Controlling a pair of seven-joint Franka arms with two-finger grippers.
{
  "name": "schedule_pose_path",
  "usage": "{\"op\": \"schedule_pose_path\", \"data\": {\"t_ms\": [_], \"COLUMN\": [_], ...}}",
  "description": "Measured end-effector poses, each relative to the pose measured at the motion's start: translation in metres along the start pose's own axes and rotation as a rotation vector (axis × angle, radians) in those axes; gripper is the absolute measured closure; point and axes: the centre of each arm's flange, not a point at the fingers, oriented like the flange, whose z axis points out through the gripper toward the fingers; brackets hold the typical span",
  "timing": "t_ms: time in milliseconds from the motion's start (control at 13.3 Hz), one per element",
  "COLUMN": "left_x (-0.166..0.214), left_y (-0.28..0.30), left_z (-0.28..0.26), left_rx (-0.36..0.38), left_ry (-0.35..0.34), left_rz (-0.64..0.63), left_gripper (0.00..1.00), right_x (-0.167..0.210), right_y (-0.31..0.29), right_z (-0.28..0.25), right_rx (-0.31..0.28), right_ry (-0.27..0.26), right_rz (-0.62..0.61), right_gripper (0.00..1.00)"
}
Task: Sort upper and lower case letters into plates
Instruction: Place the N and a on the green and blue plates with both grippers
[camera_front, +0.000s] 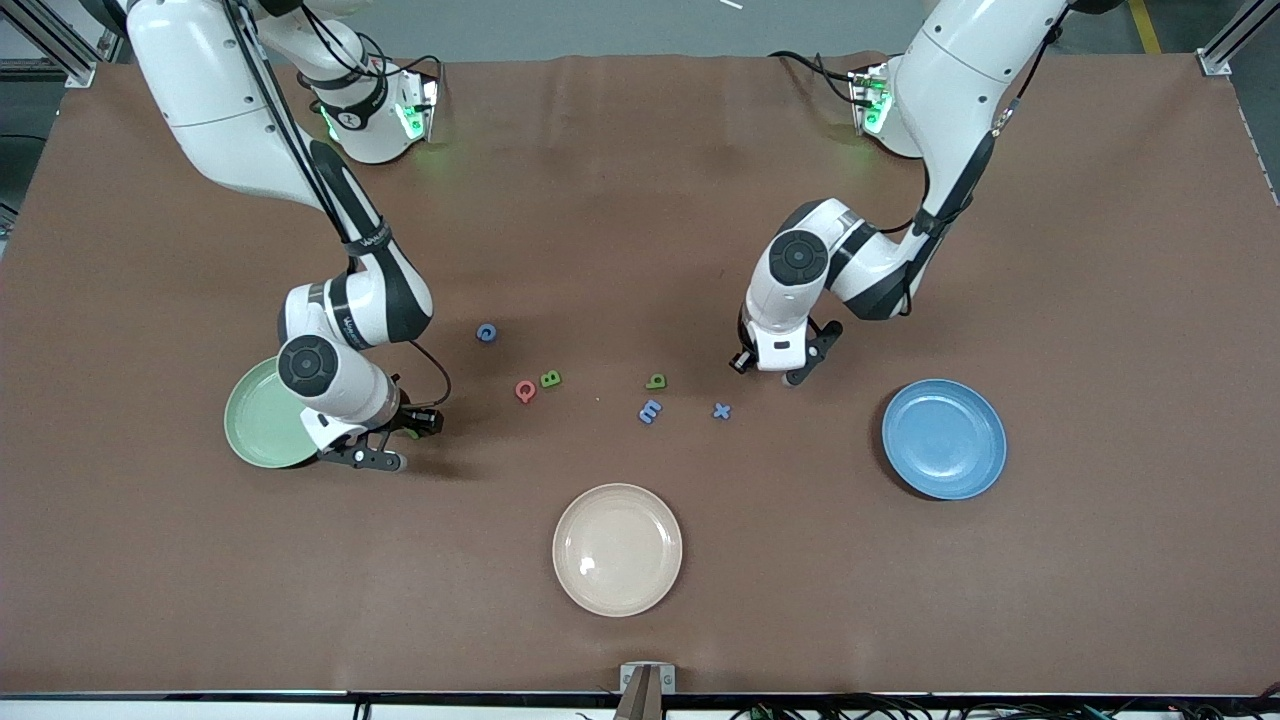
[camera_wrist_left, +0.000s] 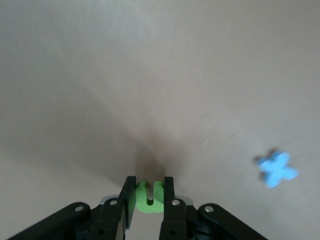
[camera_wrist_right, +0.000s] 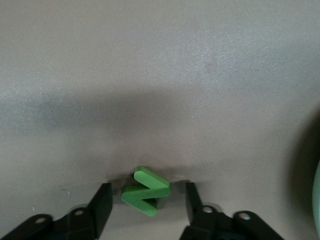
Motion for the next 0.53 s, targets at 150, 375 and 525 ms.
{"op": "schedule_pose_path", "data": {"t_ms": [150, 375, 525], "left_x": [0.045, 0.140, 0.199], "left_y": [0.011, 0.006, -0.012], "left_z": [-0.027, -0.061, -0.069], "left_rx": [-0.046, -0.057, -0.054], "left_ry": [0.031, 0.076, 0.093], "left_rz": [-0.002, 0.037, 0.077], "left_gripper": [0.74, 0.74, 0.74], "right_x": [0.002, 0.003, 0.003], "right_y": [-0.001, -0.001, -0.001], "right_z": [-0.002, -0.003, -0.003], "right_rx": [0.007, 0.010, 0.010], "right_ry": [0.017, 0.026, 0.026], "right_rz": [0.000, 0.001, 0.001], "right_gripper": [0.44, 0.58, 0.58]}}
